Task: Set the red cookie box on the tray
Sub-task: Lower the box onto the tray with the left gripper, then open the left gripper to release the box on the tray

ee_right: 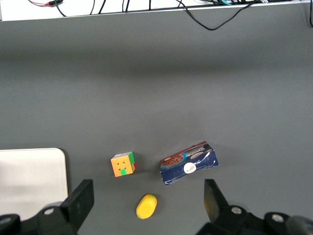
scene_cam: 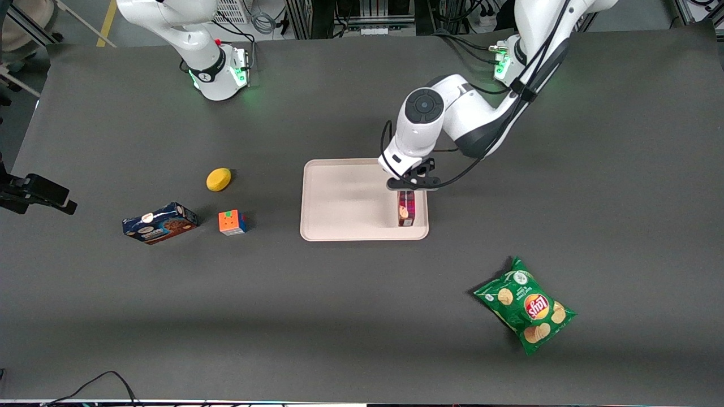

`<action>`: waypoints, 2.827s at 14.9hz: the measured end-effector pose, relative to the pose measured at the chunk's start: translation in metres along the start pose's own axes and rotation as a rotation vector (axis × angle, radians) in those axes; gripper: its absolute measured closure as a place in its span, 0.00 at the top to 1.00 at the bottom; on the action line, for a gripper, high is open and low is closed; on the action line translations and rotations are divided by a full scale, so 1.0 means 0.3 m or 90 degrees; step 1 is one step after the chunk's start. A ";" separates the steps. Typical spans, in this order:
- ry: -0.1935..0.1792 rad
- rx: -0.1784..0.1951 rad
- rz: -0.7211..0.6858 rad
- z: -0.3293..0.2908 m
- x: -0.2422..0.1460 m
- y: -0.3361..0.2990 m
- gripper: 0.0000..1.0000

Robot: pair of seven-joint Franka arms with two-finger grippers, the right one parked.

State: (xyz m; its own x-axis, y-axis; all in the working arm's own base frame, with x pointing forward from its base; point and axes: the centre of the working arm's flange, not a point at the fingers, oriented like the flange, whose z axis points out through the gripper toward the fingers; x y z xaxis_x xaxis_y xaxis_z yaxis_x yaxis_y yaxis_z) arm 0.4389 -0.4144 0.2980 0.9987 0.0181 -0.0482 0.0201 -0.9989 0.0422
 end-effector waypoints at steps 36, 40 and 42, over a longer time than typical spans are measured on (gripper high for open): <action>0.026 0.101 0.081 -0.359 0.153 -0.044 1.00; 0.012 0.133 0.132 -0.744 0.198 -0.183 1.00; 0.008 0.123 0.153 -0.895 0.256 -0.340 1.00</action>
State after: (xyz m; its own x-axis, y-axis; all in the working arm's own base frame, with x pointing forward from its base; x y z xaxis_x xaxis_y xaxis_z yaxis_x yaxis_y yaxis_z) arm 0.5262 -0.2996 0.5579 0.9743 -0.2203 -0.0472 -0.2248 -0.9644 -0.1390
